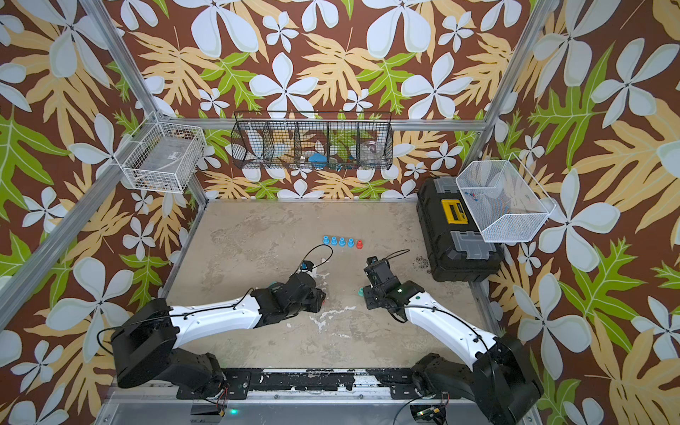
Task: Close the stamp cap
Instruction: Move the cover to the center of the board, then pick up the stamp from the center of the board.
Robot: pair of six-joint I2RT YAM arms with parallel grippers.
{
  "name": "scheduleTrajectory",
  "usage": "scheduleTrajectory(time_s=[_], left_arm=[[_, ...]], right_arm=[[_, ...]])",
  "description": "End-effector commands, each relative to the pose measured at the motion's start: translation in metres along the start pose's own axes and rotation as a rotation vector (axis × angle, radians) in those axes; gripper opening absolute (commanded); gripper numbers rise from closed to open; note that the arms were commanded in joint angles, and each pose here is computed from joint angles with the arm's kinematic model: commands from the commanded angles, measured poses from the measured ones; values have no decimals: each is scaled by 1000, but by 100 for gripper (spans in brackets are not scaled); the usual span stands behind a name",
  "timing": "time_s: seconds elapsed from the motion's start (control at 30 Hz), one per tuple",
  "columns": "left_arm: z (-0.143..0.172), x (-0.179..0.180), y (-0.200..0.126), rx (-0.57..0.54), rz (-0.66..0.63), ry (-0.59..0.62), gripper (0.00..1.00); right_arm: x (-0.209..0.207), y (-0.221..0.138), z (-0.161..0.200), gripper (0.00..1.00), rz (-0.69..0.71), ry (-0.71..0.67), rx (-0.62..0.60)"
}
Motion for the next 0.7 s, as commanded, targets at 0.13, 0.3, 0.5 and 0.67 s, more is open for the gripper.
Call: scheduleTrajectory(time_s=[0.13, 0.3, 0.5, 0.67], left_arm=[[-1, 16, -16, -30, -51, 12, 41], [-4, 21, -28, -58, -51, 1, 41], [-12, 25, -45, -94, -57, -1, 41], [-13, 32, -51, -107, -65, -12, 41]], right_arm=[[0, 15, 1, 36, 27, -2, 32], [-1, 24, 0, 36, 49, -8, 40], [1, 33, -5, 34, 53, -13, 51], [1, 38, -3, 32, 56, -15, 62]])
Point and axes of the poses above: each gripper's point midway between its finger pads, its own y axis out along the fingers, its own x axis along the line the jaws close on, z = x × y, the point moved 1 cm from there along -y, back along the fingers, and after that the axes turned 2 degrees about -y, right-handed, at the moved point
